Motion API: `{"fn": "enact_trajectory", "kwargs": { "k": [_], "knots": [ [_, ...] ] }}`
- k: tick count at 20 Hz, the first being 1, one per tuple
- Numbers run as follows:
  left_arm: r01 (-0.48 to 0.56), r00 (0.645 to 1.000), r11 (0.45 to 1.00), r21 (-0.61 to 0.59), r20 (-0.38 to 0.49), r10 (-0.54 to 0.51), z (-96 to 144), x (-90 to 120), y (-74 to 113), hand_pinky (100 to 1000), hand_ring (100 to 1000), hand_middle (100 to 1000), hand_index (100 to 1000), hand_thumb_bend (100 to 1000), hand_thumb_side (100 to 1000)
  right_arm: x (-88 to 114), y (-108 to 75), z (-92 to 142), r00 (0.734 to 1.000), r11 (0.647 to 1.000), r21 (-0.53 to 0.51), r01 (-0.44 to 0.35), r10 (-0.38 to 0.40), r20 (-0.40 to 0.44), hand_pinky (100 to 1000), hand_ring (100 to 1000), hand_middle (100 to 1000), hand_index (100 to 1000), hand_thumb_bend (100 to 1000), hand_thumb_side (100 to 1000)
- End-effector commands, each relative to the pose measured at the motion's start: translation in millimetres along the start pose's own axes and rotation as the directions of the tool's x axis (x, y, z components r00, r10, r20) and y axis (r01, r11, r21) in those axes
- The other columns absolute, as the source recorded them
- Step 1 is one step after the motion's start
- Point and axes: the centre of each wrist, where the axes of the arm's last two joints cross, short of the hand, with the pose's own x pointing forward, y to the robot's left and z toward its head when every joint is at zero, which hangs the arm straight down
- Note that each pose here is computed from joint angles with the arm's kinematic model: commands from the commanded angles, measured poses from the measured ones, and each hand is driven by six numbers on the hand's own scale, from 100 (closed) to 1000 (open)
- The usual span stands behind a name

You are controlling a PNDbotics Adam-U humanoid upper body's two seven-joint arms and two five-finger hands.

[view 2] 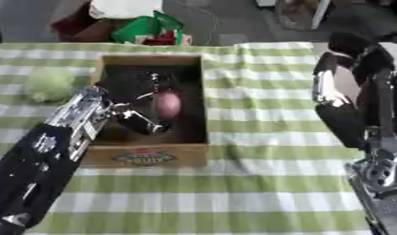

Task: Pick up objects on the table and place them in the box.

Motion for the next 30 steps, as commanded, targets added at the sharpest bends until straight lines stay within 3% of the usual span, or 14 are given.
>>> {"fn": "enact_trajectory", "kwargs": {
  "k": [1, 5, 9, 14, 21, 22, 23, 26, 28, 30],
  "knots": [
    [0.048, 0.999, 0.998, -0.032, -0.016, -0.049, 0.9, -4.2, 13.2, 783, 906, 888, 937, 568, 665, 4.7, -3.8, -5.4, 1.000, 1.000, 0.001, 0.000, 0.000, 0.029, 757, 787, 729, 800, 100, 486],
    [0.070, 0.997, 0.996, -0.056, -0.030, -0.072, 3.6, -4.6, 22.2, 783, 908, 891, 945, 562, 696, 4.5, -3.8, -5.1, 1.000, 1.000, 0.001, 0.000, 0.000, 0.027, 757, 787, 729, 800, 100, 485],
    [0.048, 0.997, 0.999, -0.002, -0.059, -0.048, 8.9, -9.0, 32.3, 772, 903, 885, 947, 603, 813, 4.4, -3.8, -4.8, 1.000, 1.000, 0.001, 0.000, 0.000, 0.026, 757, 787, 729, 799, 100, 485],
    [0.021, 0.994, 0.992, 0.125, -0.110, -0.007, 22.8, -30.5, 54.6, 728, 871, 851, 936, 746, 987, 3.9, -4.2, -3.9, 1.000, 1.000, 0.000, -0.001, 0.001, 0.022, 758, 787, 729, 799, 100, 483],
    [-0.040, 0.993, 0.983, 0.177, -0.103, 0.058, 32.4, -49.2, 63.4, 714, 864, 847, 935, 768, 1000, 3.7, -4.3, -3.6, 1.000, 1.000, 0.001, -0.001, 0.001, 0.021, 758, 787, 729, 799, 100, 483],
    [-0.050, 0.993, 0.983, 0.179, -0.100, 0.068, 32.9, -49.5, 64.1, 689, 848, 846, 932, 100, 1000, 3.7, -4.3, -3.6, 1.000, 1.000, 0.001, -0.001, 0.001, 0.021, 757, 787, 730, 798, 100, 533],
    [-0.059, 0.991, 0.978, 0.198, -0.104, 0.080, 34.9, -51.6, 67.8, 680, 842, 828, 924, 675, 1000, 3.2, -5.0, -2.9, 1.000, 1.000, 0.000, -0.004, 0.004, 0.018, 757, 787, 730, 798, 100, 484],
    [-0.057, 0.984, 0.963, 0.262, -0.148, 0.098, 55.4, -71.8, 77.4, 674, 838, 826, 923, 591, 943, 1.6, -7.7, -1.1, 1.000, 1.000, -0.008, -0.018, 0.019, 0.011, 757, 787, 729, 799, 100, 483],
    [-0.073, 0.972, 0.963, 0.259, -0.197, 0.126, 70.9, -89.5, 74.6, 669, 835, 825, 922, 452, 824, 0.6, -9.4, 0.3, 1.000, 1.000, -0.011, -0.028, 0.028, 0.006, 757, 788, 730, 798, 100, 480],
    [-0.090, 0.956, 0.965, 0.247, -0.249, 0.153, 86.0, -106.4, 72.2, 671, 837, 827, 924, 439, 784, 0.2, -10.0, 1.0, 0.999, 0.999, -0.012, -0.033, 0.033, 0.004, 757, 788, 730, 798, 100, 480]
  ]
}}
